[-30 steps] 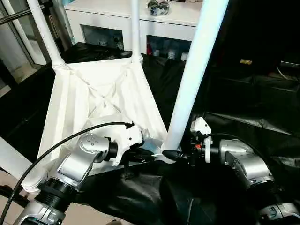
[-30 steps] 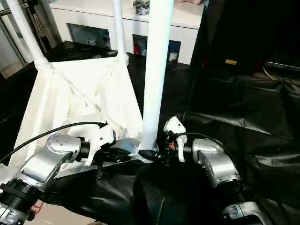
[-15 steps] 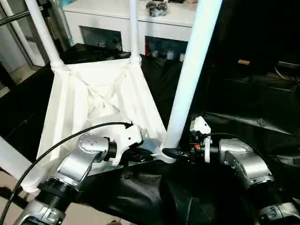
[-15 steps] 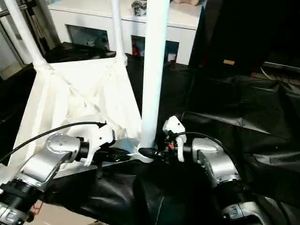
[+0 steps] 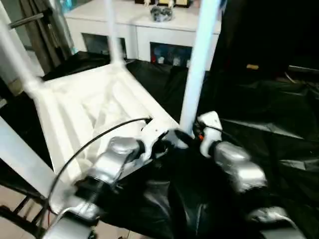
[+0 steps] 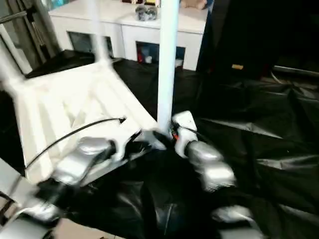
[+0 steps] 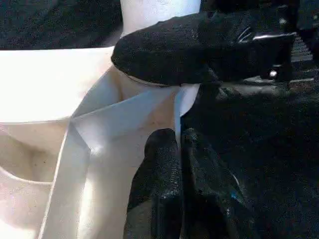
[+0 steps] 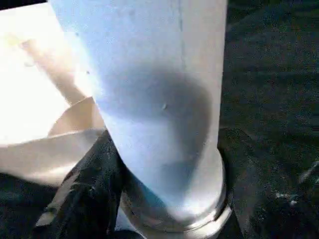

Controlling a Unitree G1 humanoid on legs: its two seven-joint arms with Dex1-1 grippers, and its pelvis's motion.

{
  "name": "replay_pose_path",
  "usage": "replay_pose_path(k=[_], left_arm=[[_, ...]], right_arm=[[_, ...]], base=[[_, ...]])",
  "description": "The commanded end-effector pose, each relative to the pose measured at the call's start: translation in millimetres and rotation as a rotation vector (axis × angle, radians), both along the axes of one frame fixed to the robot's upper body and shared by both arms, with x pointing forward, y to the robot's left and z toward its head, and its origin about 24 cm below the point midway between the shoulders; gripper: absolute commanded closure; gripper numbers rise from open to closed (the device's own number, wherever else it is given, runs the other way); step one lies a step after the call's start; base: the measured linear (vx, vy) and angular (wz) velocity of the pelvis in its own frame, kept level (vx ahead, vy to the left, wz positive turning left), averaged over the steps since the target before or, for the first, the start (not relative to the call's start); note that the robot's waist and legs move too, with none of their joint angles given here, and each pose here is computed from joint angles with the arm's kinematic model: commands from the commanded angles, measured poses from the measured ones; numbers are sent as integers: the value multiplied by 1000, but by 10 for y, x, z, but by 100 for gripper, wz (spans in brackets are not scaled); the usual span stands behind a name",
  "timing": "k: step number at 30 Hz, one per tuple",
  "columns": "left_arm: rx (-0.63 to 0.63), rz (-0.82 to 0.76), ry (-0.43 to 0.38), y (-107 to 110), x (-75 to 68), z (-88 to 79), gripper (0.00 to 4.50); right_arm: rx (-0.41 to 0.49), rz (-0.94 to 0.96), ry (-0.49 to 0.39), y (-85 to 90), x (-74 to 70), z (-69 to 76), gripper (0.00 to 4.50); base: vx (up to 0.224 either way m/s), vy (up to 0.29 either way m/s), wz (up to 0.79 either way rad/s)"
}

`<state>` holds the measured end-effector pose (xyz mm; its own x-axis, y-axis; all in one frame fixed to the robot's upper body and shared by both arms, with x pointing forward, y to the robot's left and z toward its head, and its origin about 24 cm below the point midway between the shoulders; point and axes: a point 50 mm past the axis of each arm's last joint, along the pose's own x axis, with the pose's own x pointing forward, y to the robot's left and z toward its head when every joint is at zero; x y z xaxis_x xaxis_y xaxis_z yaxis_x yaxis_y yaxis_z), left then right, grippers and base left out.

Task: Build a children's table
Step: Rotate leg to tighten

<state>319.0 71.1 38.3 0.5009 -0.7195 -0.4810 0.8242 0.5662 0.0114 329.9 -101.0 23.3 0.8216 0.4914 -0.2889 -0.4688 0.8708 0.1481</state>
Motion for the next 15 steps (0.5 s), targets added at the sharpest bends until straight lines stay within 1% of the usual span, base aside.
replay_pose_path(k=[1, 3, 4, 5, 6, 7, 8, 9, 10, 11, 12, 14, 15], left_arm=[[-51, -98, -5, -224, -66, 35, 450], [-54, -118, -5, -209, -81, 34, 450], [-56, -129, -1, -192, -91, 29, 450], [-69, -173, 1, -163, -125, 31, 450], [-69, -173, 1, -163, -125, 31, 450], [-75, -197, 9, -136, -149, 29, 450], [-75, -197, 9, -136, -149, 29, 450], [-86, -247, 16, -100, -193, 34, 450], [-88, -275, 16, -74, -214, 36, 450], [-88, -275, 16, -74, -214, 36, 450], [-90, -299, 23, -42, -236, 34, 450], [-96, -329, 35, -5, -264, 32, 450], [-109, -378, 53, 47, -311, 34, 450]], right_arm=[[-45, 82, 114, 152, -157, -264, 161], [-16, 96, 108, 142, -155, -243, 126], [5, 112, 102, 130, -154, -226, 126], [17, 156, 77, 94, -153, -182, 120], [17, 156, 77, 94, -153, -182, 107], [-3, 205, 48, 68, -154, -146, 92], [-3, 205, 48, 68, -154, -146, 83], [-7, 299, 16, 27, -186, -95, 83], [2, 362, 4, -5, -214, -64, 83], [2, 362, 4, -5, -214, -64, 83], [9, 430, -9, -50, -248, -29, 83], [8, 490, -13, -112, -281, -2, 83], [8, 569, -3, -205, -328, 25, 83]], base=[[0, 0, 0], [0, 0, 0], [0, 0, 0], [0, 0, 0], [0, 0, 0], [0, 0, 0], [0, 0, 0], [0, 0, 0], [0, 0, 0], [0, 0, 0], [0, 0, 0], [0, 0, 0], [0, 0, 0]])
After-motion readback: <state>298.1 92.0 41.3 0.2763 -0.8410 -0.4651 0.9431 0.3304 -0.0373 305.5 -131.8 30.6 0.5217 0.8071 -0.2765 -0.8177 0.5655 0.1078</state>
